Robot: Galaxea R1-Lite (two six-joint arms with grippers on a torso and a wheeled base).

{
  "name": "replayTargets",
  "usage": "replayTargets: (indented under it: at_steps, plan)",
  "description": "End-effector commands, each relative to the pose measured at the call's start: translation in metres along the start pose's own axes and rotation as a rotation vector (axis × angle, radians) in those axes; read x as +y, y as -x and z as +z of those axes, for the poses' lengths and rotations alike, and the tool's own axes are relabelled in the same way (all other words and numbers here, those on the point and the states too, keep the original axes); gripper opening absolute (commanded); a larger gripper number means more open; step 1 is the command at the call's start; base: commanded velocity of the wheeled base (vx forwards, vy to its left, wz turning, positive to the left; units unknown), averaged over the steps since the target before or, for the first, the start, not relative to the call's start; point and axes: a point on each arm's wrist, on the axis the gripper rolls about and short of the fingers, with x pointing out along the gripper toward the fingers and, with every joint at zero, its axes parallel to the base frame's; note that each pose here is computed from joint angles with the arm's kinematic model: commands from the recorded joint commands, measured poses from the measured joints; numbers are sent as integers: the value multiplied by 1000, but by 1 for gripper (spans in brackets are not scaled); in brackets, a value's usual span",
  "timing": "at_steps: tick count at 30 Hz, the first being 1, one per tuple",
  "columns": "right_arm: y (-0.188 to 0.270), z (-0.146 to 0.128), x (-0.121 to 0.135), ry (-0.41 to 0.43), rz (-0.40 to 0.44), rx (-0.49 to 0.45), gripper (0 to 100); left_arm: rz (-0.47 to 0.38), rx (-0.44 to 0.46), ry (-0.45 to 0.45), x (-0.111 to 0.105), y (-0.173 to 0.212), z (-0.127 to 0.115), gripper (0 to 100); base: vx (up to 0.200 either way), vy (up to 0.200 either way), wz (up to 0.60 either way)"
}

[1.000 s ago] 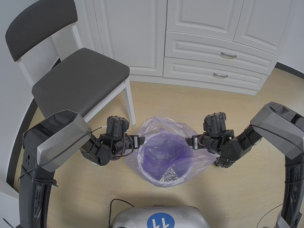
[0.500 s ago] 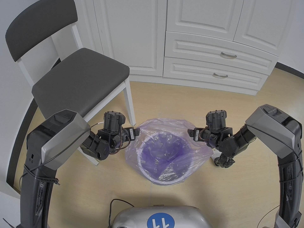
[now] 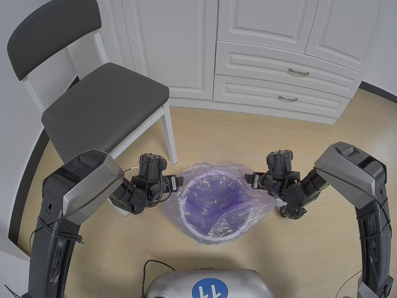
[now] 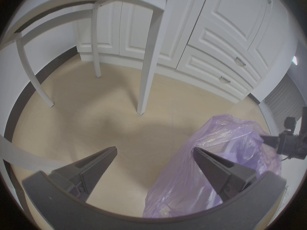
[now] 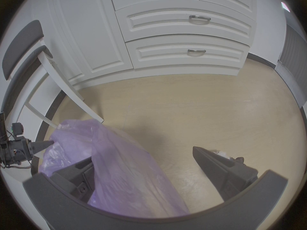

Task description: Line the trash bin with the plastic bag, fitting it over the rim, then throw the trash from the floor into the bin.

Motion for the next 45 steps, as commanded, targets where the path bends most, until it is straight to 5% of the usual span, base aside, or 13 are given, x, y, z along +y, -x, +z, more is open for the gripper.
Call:
replayTargets:
  at_steps: [1,13,25,36,45]
  plan:
    - [-6,-10,-5,9,-15,27,100,25,67,-10,3,3,-2,100,0,0,0]
    - [4,8,5,-41,30,-50,100,23,36,3,3,12,16,100,0,0,0]
    - [59,12,37,63,100,-37,100,-16,9,-29,-7,59,39,100,0,0,0]
    - [85,37,-9,198,13,-33,100,-1,55,-91,-1,61,28,100,0,0,0]
    - [100,6,-28,370,78,162,100,10,93,-159,5,63,16,100,0,0,0]
